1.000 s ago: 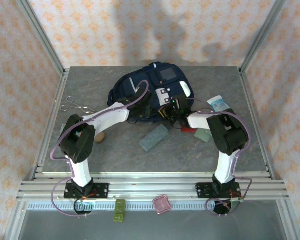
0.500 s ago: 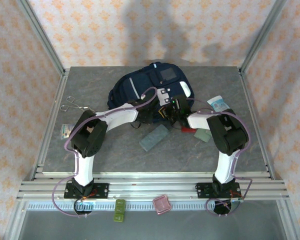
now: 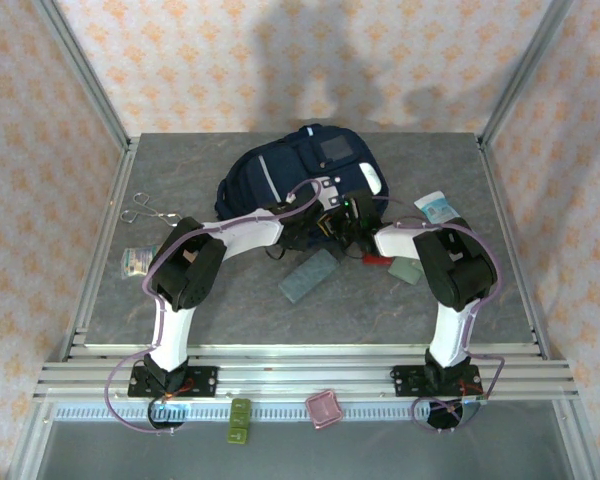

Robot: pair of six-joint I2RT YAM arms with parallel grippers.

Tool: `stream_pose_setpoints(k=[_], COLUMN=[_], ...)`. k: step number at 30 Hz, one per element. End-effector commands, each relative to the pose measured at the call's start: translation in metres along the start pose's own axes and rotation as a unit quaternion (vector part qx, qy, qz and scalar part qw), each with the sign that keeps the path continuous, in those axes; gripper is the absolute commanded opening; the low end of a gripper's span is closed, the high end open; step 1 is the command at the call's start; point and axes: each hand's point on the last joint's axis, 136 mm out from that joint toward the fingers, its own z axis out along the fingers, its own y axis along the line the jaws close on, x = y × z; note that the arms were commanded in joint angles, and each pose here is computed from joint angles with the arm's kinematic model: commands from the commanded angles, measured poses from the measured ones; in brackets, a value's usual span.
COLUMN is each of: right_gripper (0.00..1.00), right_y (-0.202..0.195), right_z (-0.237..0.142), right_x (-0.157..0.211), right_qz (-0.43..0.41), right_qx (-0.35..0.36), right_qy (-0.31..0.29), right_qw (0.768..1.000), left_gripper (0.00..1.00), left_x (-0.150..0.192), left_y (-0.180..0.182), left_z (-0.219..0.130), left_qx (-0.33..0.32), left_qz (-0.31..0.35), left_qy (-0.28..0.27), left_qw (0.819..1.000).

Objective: Pack books, pencil case, and school supplies into a backpack

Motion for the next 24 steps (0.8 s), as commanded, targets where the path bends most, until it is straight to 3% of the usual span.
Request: stream_pose_setpoints(k=[1,9,17,21,24], right_gripper=[0.0,0.0,0.0,0.0,0.0], right_y=[0.002,-0.014,-0.013,-0.004,0.003], right_z=[-0.008,-0.018,-0.028,-0.027,-0.027], right_x=[-0.02,-0.03,-0.042,-0.045,-0.051], right_qz=[-0.007,-0.008,-0.023,-0.044,-0.062], right_qx=[0.012,0.036,0.046,0.048,0.057], right_qy=[-0.041,-0.065,-0.09,-0.088,-0.092], right_qw=[0.999,0.997,0.995,0.994,0.992], left_gripper=[0.0,0.0,0.0,0.0,0.0], left_x=[0.006,0.0,-0.018,-0.017,-0.013], left_y=[0.044,0.105,0.14,0.136,0.122], left_z=[-0.006,-0.026,-0.05,-0.054,-0.059], left_qx=[-0.067,-0.123,-0.19,-0.174,-0.12], left_qz=[-0.005,-0.036,-0.044,-0.045,-0.053], left_qy=[0.011,-0.001,-0.033,-0.034,-0.037], left_qw=[0.998,0.992,0.98,0.983,0.991])
